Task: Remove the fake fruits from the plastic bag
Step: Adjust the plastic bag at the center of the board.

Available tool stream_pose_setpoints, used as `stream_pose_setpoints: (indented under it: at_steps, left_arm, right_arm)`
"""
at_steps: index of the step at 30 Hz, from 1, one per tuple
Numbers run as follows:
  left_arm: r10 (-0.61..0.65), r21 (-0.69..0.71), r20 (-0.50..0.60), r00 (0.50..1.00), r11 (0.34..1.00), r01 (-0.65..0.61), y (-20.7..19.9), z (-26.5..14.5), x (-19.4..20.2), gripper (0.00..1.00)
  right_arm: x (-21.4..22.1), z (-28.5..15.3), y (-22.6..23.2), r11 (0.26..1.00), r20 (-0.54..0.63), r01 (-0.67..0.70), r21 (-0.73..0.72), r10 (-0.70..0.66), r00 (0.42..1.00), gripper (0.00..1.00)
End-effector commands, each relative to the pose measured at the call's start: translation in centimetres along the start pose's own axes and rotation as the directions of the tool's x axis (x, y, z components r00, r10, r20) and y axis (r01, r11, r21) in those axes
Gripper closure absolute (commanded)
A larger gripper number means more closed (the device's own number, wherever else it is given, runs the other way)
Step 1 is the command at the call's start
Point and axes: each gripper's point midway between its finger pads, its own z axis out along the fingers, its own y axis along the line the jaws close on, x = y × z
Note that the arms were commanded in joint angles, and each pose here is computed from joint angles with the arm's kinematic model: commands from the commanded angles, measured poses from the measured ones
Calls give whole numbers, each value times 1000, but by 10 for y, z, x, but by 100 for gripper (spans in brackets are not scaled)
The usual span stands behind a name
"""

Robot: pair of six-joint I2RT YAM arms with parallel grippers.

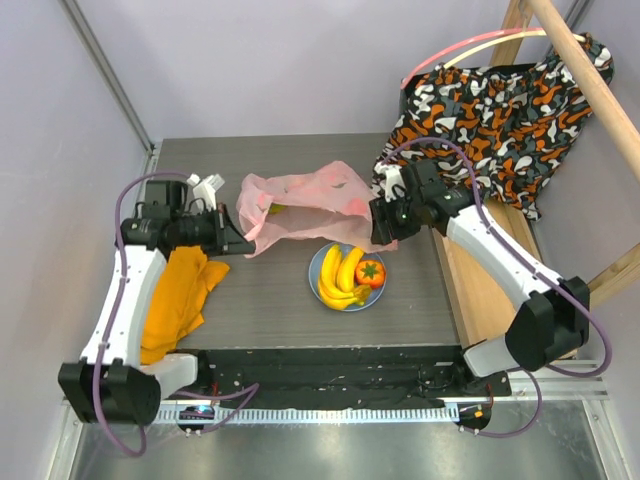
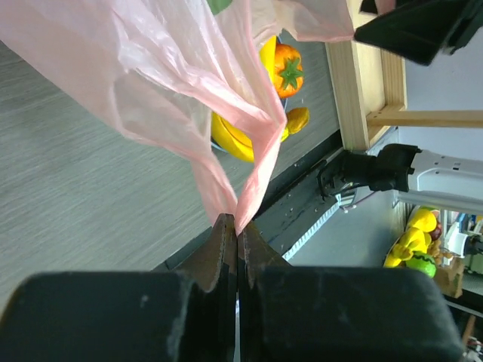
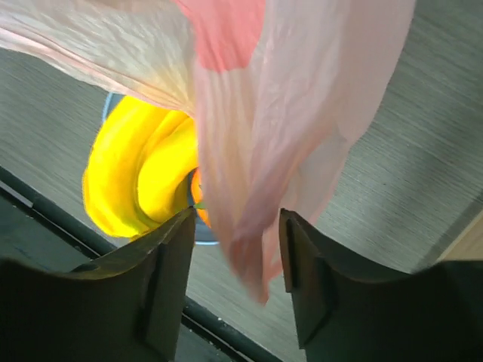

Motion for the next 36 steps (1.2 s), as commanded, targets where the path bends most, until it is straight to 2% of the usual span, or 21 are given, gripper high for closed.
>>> stream_pose_setpoints:
  at_steps: [1, 2, 3, 4, 8, 10, 12, 13, 15, 16, 23, 29, 36]
  left_arm:
    - [1, 15, 60, 998, 1000, -2, -6, -5, 1, 100]
    - [2, 20, 67, 998, 1000, -3, -6, -4, -1, 100]
    - [-4, 19, 68, 998, 1000, 3, -6, -4, -1, 100]
    - [-2, 24, 72, 997, 1000, 0, -6, -4, -3, 100]
    - [-9, 34, 81, 997, 999, 6, -8, -2, -11, 100]
    - [-4, 41, 85, 996, 999, 1, -11, -3, -16, 100]
    - [1, 47, 84, 997, 999, -5, -13, -4, -18, 100]
    - [1, 45, 84, 996, 999, -4, -14, -5, -18, 100]
    - [-1, 43, 83, 997, 999, -2, -14, -7, -17, 100]
    - [1, 42, 84, 996, 999, -5, -14, -8, -16, 100]
    - [39, 29, 57, 998, 999, -40, -18, -18, -7, 100]
    - [59, 33, 66, 996, 998, -61, -23, -21, -11, 100]
    - [99, 76, 83, 992, 991, -106, -40, -31, -15, 100]
  right_arm:
    - [-78, -64, 27, 990, 269, 138, -37, -123, 955, 36]
    - [-87, -71, 33, 983, 290, 173, -58, -149, 945, 30]
    - [-107, -90, 46, 973, 351, 216, -77, -176, 920, 30]
    - [-109, -97, 55, 964, 356, 242, -110, -189, 915, 29]
    - [-111, -113, 108, 872, 412, 450, -194, -344, 844, 34]
    - [-96, -101, 134, 777, 401, 603, -182, -501, 767, 43]
    - [-88, -82, 138, 734, 369, 660, -160, -576, 729, 51]
    - [-90, -75, 143, 709, 381, 688, -151, -601, 703, 63]
    - [-95, -59, 147, 703, 377, 699, -130, -617, 690, 71]
    - [-96, -43, 145, 709, 352, 692, -136, -618, 702, 74]
    - [-122, 16, 131, 744, 296, 667, -39, -629, 719, 86]
    - [-134, 29, 138, 718, 305, 694, -45, -652, 694, 87]
    - [-133, 71, 121, 722, 230, 691, 38, -679, 697, 89]
